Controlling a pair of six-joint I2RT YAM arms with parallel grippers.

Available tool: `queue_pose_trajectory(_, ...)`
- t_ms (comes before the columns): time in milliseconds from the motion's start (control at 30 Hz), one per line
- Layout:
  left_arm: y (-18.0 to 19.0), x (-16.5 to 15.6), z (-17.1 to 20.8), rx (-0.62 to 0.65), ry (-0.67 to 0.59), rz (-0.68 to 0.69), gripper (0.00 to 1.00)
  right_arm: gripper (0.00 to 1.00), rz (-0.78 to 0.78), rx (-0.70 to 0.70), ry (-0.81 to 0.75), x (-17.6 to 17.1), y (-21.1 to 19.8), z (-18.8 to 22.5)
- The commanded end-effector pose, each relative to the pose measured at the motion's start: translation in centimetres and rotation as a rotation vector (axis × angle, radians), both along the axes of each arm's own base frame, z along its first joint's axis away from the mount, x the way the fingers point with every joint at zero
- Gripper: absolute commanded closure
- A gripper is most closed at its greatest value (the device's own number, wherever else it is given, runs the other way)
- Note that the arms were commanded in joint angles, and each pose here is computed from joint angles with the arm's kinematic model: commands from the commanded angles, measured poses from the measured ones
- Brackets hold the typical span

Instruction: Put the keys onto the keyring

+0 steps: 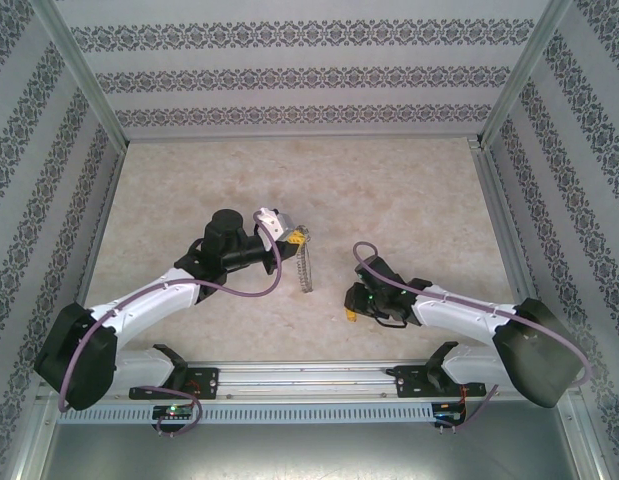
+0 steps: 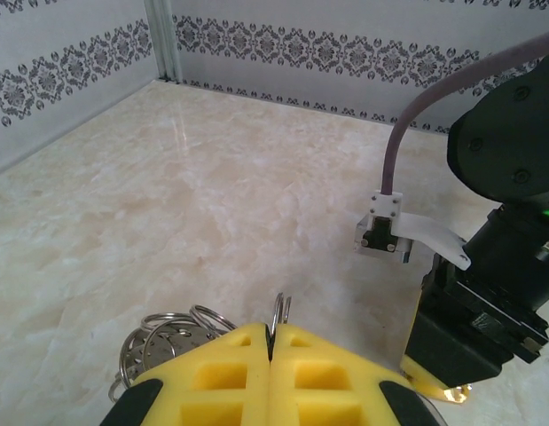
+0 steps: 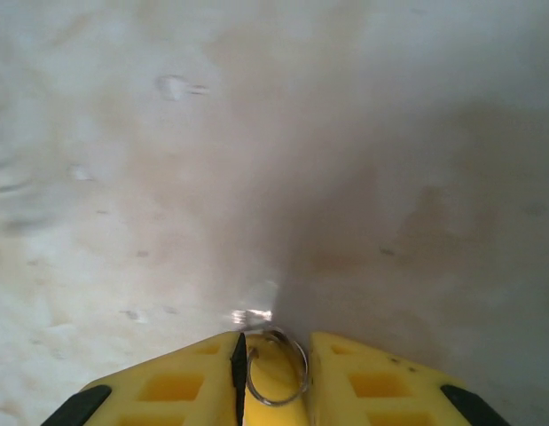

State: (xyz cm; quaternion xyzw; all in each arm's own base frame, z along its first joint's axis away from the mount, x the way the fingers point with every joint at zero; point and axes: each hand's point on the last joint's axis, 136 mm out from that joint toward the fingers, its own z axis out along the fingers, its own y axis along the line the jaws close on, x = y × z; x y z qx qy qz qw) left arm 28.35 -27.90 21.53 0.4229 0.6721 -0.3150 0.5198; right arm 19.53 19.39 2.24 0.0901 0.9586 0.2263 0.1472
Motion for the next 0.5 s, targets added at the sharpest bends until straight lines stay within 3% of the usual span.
queue_pose_trajectory(0,-0.9,-0.2,1.2,-0.046,-0.041,-0.028,1.00,0.70,0.055,0.028,-0.077,0.7,1.1,1.8)
queue_pose_trajectory(167,-1.0,-0.2,1.1,-0.046,-0.037,-0.030,1.00,0.60,0.172,-0.092,-0.117,0.2,-0.1,2.0)
queue_pose_trajectory(467,-1.1,-0.1,1.2,-0.044,-0.040,-0.029,1.00,0.60,0.291,-0.120,-0.107,-0.9,0.6,1.9)
